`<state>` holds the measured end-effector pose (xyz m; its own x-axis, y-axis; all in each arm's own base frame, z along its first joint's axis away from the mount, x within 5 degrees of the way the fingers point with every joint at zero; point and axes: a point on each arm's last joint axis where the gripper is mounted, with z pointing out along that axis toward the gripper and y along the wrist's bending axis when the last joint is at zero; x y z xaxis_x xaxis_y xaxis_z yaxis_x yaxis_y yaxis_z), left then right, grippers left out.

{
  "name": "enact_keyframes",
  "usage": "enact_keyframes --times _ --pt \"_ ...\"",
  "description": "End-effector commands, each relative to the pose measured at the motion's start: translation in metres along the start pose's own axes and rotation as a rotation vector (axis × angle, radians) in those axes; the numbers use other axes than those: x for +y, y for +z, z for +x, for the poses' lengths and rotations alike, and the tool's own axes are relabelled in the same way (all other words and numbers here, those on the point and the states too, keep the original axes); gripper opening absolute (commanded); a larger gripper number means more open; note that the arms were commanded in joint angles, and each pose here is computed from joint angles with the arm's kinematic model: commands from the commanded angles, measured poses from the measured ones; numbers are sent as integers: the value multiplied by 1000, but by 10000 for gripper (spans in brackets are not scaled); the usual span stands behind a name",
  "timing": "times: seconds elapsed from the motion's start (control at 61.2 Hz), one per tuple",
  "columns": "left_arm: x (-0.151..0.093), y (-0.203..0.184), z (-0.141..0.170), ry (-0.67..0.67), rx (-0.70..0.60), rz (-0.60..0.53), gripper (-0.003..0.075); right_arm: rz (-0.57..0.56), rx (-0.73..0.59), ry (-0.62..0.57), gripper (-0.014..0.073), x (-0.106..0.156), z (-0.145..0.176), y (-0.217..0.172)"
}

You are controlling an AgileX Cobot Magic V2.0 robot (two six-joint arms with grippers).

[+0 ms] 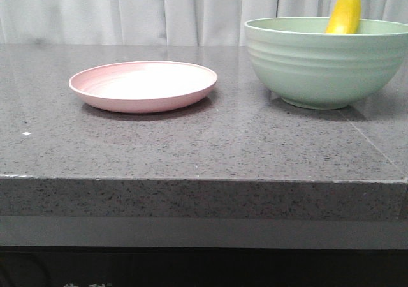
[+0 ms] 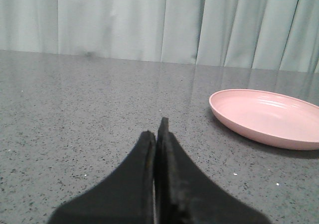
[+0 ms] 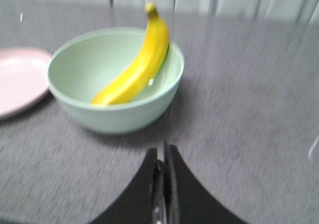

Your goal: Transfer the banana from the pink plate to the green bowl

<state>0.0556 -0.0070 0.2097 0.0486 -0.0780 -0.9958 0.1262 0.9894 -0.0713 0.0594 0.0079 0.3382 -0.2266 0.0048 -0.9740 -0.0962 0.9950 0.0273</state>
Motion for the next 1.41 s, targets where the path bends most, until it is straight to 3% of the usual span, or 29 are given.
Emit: enact_keyframes --times 0.0,0.261,0.703,1.062,1.389 --pt "0 -2 -7 -19 -105 6 -18 26 -220 -10 -68 -2 -3 -2" --pt "0 -2 -7 -19 -105 6 -18 44 -359 -9 -68 -6 60 3" --pt "0 -2 -7 -19 -104 5 -18 59 -321 -7 -68 -9 126 23" --pt "0 -2 -7 -19 -104 5 -18 69 -371 63 -68 -10 125 23" --pt "0 -2 -7 -19 -104 5 -18 96 -372 55 -68 -12 125 22"
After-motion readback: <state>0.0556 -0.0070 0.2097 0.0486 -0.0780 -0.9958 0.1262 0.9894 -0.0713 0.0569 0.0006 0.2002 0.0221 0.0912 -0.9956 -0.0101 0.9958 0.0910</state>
